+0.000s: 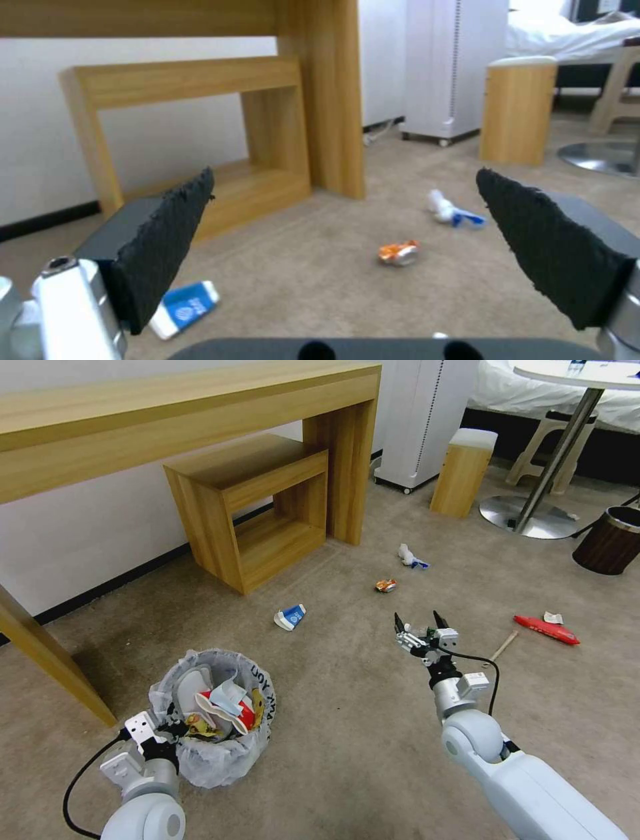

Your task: Pick up the trash bin and place the garbage on the floor into it.

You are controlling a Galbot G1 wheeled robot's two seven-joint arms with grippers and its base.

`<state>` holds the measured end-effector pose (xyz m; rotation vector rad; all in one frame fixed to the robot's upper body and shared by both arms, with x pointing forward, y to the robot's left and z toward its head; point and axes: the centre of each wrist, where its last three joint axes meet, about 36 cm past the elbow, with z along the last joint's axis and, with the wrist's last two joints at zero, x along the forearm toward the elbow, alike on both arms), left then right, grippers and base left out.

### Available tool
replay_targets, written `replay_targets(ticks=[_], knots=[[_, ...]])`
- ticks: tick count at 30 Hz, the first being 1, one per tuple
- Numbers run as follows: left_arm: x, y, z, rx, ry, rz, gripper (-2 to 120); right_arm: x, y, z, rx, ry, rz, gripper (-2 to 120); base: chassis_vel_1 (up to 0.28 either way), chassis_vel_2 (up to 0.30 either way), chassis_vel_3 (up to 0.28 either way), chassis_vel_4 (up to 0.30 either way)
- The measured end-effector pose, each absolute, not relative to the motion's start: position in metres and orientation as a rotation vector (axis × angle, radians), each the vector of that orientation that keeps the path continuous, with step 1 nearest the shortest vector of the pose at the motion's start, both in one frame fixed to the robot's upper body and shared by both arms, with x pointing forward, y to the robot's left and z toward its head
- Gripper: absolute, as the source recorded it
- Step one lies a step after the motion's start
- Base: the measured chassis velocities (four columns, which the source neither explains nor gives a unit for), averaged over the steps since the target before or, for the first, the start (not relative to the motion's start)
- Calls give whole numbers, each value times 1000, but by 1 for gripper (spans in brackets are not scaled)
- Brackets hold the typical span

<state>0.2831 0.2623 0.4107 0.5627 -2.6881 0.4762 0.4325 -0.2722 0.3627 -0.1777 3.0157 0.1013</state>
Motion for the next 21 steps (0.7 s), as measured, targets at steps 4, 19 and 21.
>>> replay_targets(ticks=[4, 19, 21], knots=[[283, 266, 411, 569, -2689, 470, 1, 431, -282, 360, -133, 3022, 71, 100, 0, 0, 0, 0], [285, 271, 410, 567, -2687, 469, 1, 418, -299, 355, -59, 3048, 42, 100, 0, 0, 0, 0], [285, 271, 410, 568, -2688, 469, 1, 418, -299, 354, -60, 3046, 36, 100, 0, 0, 0, 0]])
